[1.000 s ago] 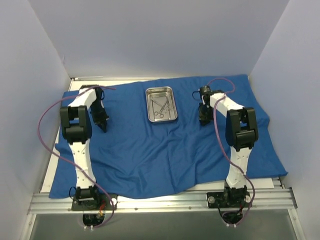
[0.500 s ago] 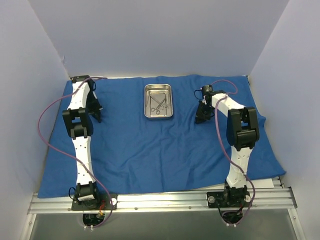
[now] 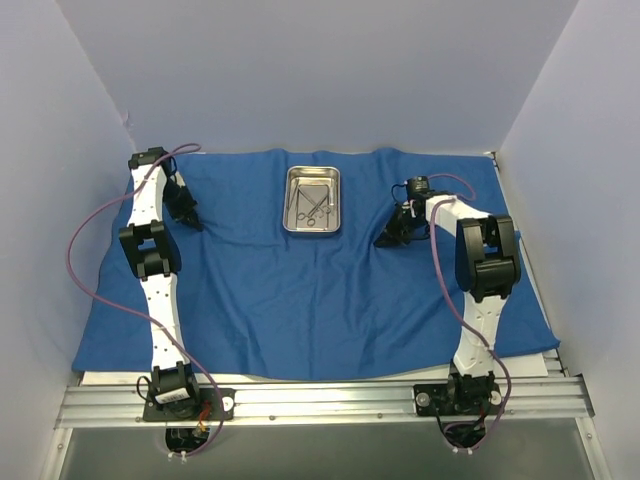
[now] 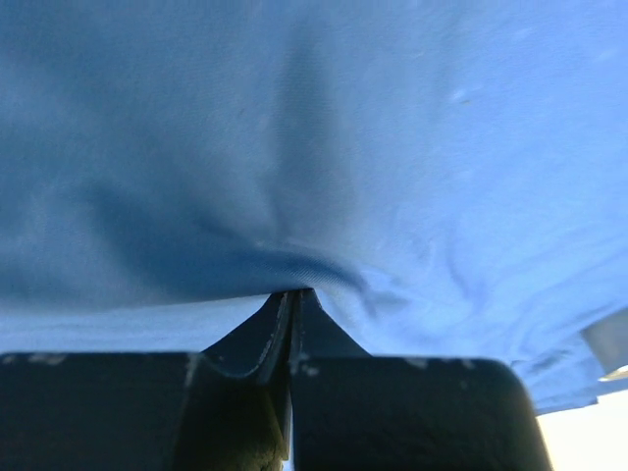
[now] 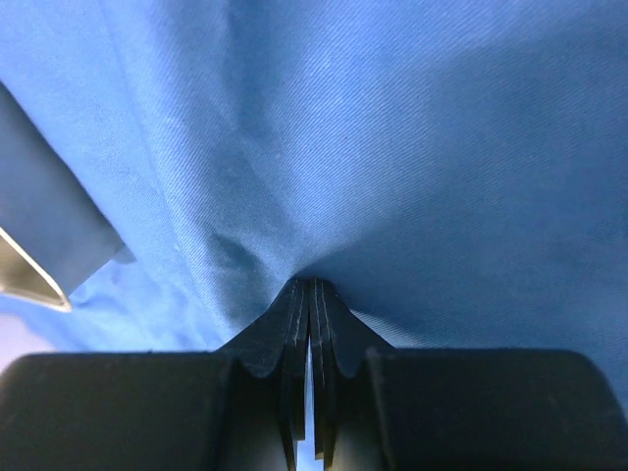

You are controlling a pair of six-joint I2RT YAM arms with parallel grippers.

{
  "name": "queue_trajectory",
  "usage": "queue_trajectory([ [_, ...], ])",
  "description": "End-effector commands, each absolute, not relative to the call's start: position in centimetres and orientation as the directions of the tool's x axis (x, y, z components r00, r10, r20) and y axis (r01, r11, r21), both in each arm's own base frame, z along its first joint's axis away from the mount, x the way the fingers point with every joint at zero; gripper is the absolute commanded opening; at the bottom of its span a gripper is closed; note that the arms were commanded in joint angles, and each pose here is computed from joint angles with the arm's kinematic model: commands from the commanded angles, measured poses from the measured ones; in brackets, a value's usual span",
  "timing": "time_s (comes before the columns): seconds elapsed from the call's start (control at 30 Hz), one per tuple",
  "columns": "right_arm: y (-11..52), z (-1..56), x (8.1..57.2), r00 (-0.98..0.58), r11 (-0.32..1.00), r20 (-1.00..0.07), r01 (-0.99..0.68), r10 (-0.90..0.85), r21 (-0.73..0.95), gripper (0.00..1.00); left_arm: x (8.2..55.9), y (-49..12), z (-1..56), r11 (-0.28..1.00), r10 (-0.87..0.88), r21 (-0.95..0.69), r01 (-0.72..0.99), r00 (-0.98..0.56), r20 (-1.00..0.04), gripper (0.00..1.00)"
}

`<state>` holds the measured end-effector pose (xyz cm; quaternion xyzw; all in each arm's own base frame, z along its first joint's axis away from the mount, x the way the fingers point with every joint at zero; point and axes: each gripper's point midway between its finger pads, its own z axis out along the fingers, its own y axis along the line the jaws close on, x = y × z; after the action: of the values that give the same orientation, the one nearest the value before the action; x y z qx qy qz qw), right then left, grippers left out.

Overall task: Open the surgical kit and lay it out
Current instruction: Smooth out the surgical kit at the center of the board.

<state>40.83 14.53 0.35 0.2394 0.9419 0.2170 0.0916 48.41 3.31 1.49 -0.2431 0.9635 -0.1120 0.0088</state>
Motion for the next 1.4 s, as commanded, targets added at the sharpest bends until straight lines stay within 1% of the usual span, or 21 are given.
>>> queue_trajectory([
  [0.0,9.9,-8.0,33.1,-0.849,0.836,0.12,0.528,0.515,0.151,0.0,53.0,2.7,-4.6,0.864,-0.451,-0.288,-0.412,-0.889,-0.08,0.03],
  [0.03,8.9,-8.0,33.8,-0.863,0.853,0.093,0.505,0.496,0.132,0.0,52.5,2.5,-5.0,0.863,-0.45,-0.286,-0.417,-0.891,-0.06,0.03],
  [0.1,7.5,-8.2,33.5,-0.866,0.862,0.108,0.498,0.488,0.093,0.0,52.1,2.4,-4.3,0.861,-0.455,-0.281,-0.424,-0.889,-0.05,0.03],
  [0.13,7.1,-8.1,34.0,-0.873,0.87,0.092,0.486,0.479,0.083,0.0,51.4,2.3,-4.8,0.861,-0.454,-0.271,-0.431,-0.891,-0.025,0.03],
  [0.17,6.6,-8.1,33.9,-0.879,0.877,0.094,0.474,0.468,0.072,0.0,51.3,2.3,-3.9,0.863,-0.456,-0.264,-0.432,-0.89,-0.034,0.03],
  [0.27,5.2,-8.4,34.5,-0.877,0.877,0.075,0.478,0.474,0.05,0.0,49.3,2.8,-3.8,0.859,-0.479,-0.21,-0.467,-0.878,-0.003,0.03],
  [0.4,3.1,-8.8,34.2,-0.864,0.867,0.085,0.499,0.497,0.006,0.0,46.9,3.3,-4.4,0.842,-0.511,-0.176,-0.51,-0.859,0.039,0.03],
  [0.53,2.1,-8.5,34.1,-0.894,0.898,0.084,0.439,0.441,-0.038,0.01,45.8,3.7,-4.5,0.843,-0.512,-0.157,-0.515,-0.857,0.065,0.04],
  [0.6,1.7,-7.4,35.9,-0.919,0.919,0.039,0.393,0.393,-0.022,0.02,46.4,3.8,-3.1,0.843,-0.512,-0.172,-0.509,-0.859,0.033,0.07],
  [0.63,1.6,-6.7,36.4,-0.924,0.925,0.03,0.38,0.38,-0.024,0.03,46.8,3.9,-2.5,0.842,-0.517,-0.18,-0.509,-0.856,0.004,0.08],
  [0.67,1.5,-5.7,37.4,-0.93,0.93,-0.002,0.368,0.368,-0.017,0.04,47.5,3.9,-0.4,0.839,-0.523,-0.202,-0.505,-0.851,-0.044,0.09],
  [0.7,1.5,-4.4,39.1,-0.933,0.934,-0.05,0.357,0.356,-0.01,0.04,47.0,3.7,-0.4,0.835,-0.528,-0.207,-0.51,-0.848,-0.038,0.1],
  [0.77,0.9,-3.0,39.8,-0.931,0.932,-0.066,0.361,0.359,-0.022,0.06,47.5,3.6,1.1,0.827,-0.541,-0.23,-0.513,-0.837,-0.079,0.1],
  [0.8,0.9,-2.3,40.4,-0.931,0.933,-0.078,0.359,0.357,-0.015,0.06,47.3,3.6,1.3,0.826,-0.544,-0.225,-0.517,-0.835,-0.079,0.1],
  [0.93,1.4,1.5,44.4,-0.915,0.939,-0.211,0.338,0.343,0.061,0.1,46.9,3.4,3.0,0.831,-0.543,-0.224,-0.51,-0.83,-0.126,0.1],
  [0.97,1.6,1.8,44.9,-0.911,0.938,-0.224,0.337,0.346,0.078,0.1,46.9,3.4,4.6,0.831,-0.543,-0.239,-0.502,-0.824,-0.16,0.1],
  [1.03,2.1,1.9,45.9,-0.907,0.936,-0.235,0.333,0.35,0.112,0.11,46.7,3.7,5.0,0.827,-0.553,-0.237,-0.51,-0.812,-0.184,0.1],
  [1.1,2.6,1.5,46.7,-0.905,0.931,-0.223,0.337,0.361,0.139,0.1,46.1,3.9,5.1,0.823,-0.56,-0.236,-0.518,-0.81,-0.176,0.1],
  [1.23,2.8,1.5,47.8,-0.894,0.928,-0.256,0.336,0.368,0.162,0.09,45.2,4.6,4.6,0.831,-0.552,-0.191,-0.523,-0.818,-0.163,0.11],
  [1.3,1.9,0.1,47.5,-0.887,0.913,-0.222,0.374,0.404,0.164,0.06,44.7,4.7,2.9,0.827,-0.555,-0.182,-0.532,-0.824,-0.116,0.11],
  [1.37,1.4,-1.8,46.6,-0.889,0.904,-0.178,0.4,0.422,0.15,0.04,43.4,4.5,0.8,0.821,-0.56,-0.153,-0.55,-0.828,-0.025,0.1],
])
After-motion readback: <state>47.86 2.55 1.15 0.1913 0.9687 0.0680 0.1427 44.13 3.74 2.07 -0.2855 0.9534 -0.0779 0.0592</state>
